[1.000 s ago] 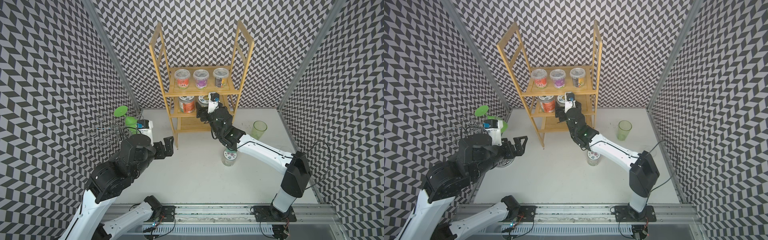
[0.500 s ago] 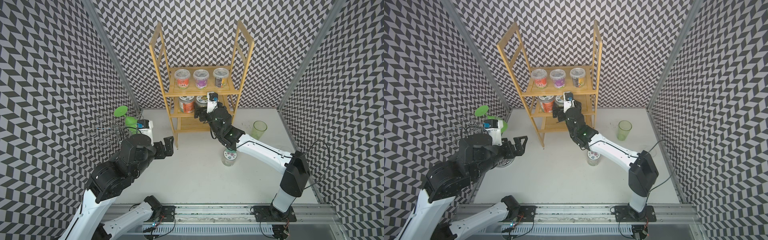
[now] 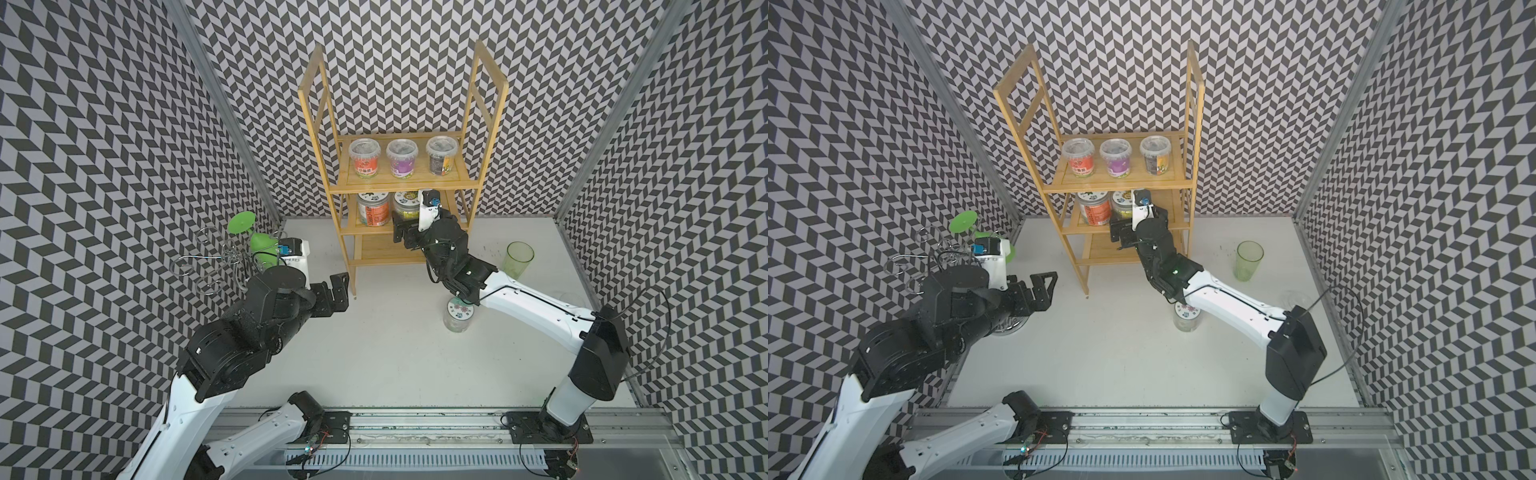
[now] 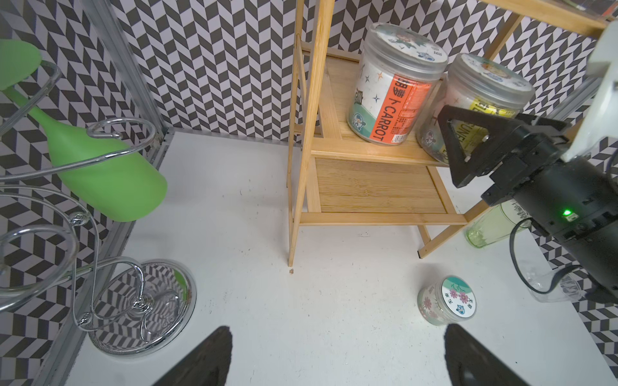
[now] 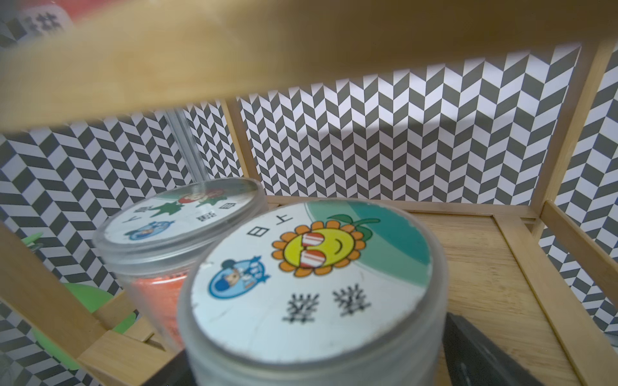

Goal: Place the seed container on the shelf
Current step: Place the seed jar on the shelf.

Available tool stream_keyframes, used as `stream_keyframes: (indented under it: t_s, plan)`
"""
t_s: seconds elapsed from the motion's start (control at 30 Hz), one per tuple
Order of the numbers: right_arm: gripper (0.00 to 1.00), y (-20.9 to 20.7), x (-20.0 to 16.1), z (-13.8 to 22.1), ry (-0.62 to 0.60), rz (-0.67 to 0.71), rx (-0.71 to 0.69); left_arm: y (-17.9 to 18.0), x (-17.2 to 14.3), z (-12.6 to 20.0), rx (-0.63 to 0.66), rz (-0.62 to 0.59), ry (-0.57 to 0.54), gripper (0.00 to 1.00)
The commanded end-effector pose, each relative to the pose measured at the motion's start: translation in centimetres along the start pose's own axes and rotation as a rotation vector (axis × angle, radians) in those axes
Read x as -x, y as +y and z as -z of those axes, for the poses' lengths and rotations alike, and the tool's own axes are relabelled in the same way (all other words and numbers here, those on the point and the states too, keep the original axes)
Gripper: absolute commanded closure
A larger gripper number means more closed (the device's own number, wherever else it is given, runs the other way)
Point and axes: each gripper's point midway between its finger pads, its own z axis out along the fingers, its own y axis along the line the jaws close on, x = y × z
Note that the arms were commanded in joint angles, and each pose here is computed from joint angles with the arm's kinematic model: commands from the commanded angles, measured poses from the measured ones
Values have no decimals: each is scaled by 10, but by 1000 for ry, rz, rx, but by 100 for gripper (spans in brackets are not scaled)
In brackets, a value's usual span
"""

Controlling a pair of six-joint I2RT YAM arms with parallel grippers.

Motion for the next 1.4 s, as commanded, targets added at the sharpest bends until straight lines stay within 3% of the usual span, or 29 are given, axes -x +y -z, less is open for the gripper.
stream_keyframes:
  t_s: [0.0, 0.23, 0.77, 1.37]
  plan:
    - [1, -5, 14, 12, -20, -12, 12, -2, 6, 1, -10, 6, -23, 1]
    - [0, -8, 15, 20, -15, -6, 18, -1, 4, 1, -12, 8, -20, 0]
    - [17, -5, 9, 7, -6, -15, 35, 1, 3, 1, -5, 5, -23, 1]
    - [18, -2, 5, -17, -4, -31, 36, 2, 3, 0, 5, -5, -26, 0]
